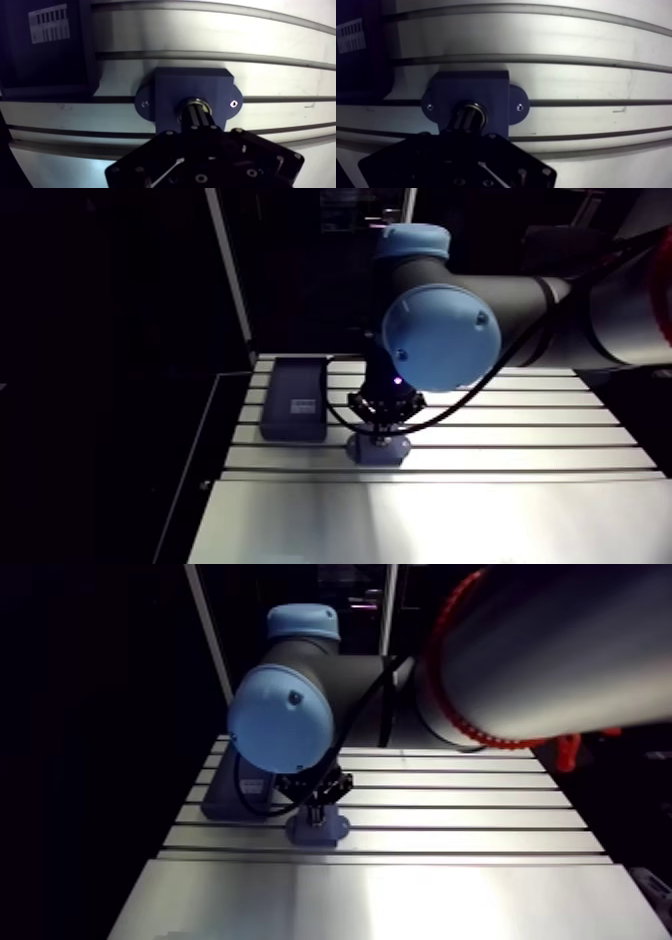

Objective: Pick up the bearing and press it into the housing until flush.

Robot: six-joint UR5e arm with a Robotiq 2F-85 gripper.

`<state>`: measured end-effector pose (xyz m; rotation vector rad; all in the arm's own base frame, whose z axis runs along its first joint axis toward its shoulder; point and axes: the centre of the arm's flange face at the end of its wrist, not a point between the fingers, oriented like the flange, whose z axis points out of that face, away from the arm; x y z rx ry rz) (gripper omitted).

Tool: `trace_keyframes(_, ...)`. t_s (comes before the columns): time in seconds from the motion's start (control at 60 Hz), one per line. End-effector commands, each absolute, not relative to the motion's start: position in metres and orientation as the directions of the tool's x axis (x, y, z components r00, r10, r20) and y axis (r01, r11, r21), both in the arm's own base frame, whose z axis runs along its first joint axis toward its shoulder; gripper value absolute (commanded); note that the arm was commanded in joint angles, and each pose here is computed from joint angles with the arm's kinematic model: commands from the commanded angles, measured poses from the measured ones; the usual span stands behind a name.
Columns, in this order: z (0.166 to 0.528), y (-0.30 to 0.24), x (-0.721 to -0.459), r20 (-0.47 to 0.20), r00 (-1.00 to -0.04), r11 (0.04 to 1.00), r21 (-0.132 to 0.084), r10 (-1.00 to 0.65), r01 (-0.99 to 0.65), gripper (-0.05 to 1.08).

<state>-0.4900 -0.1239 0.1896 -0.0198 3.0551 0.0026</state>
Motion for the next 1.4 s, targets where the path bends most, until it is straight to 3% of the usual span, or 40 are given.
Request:
trace_keyframes(0.017,0.1887,-0.1239,-0.4900,-0.088,-0.996,1.000,0.001,-0.013,-0.013,1.07)
trace_keyframes(1.4,0.1839,-0.1230,-0.4892,-0.099,-0.995,1.000,0.002,-0.018,-0.018,1.07)
